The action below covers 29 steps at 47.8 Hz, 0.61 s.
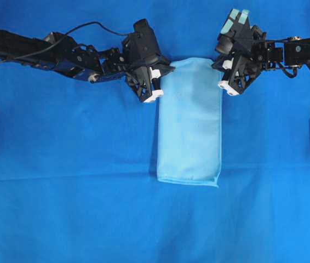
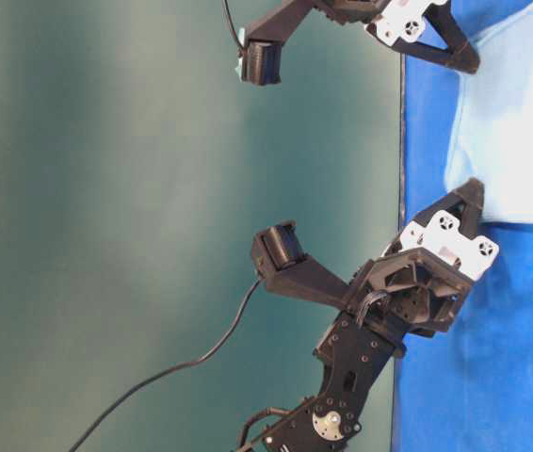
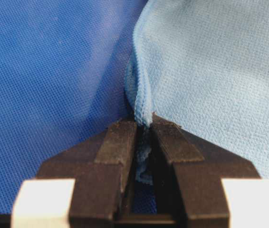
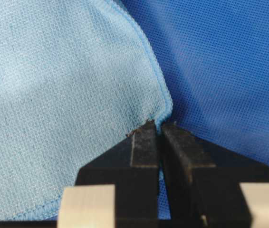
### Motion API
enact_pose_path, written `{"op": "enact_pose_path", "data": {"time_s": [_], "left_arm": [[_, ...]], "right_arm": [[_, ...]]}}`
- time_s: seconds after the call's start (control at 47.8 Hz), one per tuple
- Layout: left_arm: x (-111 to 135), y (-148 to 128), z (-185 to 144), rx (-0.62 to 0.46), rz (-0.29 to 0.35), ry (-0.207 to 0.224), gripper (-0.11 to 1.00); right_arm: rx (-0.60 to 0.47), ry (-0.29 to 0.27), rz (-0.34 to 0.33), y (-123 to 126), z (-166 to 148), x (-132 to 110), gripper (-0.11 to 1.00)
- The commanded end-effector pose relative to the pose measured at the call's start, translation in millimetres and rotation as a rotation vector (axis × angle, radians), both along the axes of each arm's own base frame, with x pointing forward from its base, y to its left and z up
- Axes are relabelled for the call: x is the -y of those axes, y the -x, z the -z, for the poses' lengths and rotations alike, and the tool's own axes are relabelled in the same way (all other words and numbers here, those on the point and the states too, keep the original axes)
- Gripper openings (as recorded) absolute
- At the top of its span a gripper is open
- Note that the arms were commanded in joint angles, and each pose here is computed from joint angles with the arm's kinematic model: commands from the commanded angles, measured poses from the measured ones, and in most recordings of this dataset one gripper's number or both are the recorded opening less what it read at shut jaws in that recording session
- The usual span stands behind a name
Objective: Fold the light blue towel.
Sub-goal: 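Move both grippers to the strip's far end and pinch its corners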
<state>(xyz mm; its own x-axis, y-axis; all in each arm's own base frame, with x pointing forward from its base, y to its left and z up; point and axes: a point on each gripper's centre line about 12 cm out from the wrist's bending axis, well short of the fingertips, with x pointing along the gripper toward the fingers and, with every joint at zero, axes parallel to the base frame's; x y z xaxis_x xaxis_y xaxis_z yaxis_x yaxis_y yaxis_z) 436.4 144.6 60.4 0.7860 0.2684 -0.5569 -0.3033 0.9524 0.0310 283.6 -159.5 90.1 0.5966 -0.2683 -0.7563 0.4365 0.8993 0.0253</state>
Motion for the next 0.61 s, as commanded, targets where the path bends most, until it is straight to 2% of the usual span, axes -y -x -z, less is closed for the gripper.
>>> {"op": "enact_pose_path", "data": {"time_s": [0.0, 0.335, 0.586], "left_arm": [[1.2, -0.9, -5.7, 0.007, 0.003, -0.003, 0.05], [1.0, -3.7, -41.1, 0.076, 0.007, -0.029, 0.05], [-2.3, -2.3, -53.0, 0.098, 0.001, -0.04, 0.05]], "right_arm": [[0.024, 0.018, -0.004, -5.6, -7.8, 4.2, 0.02], [0.029, 0.095, 0.008, -9.0, -36.0, 13.7, 0.02], [0.047, 0.106, 0.016, 1.4, -46.6, 7.9, 0.02]]}}
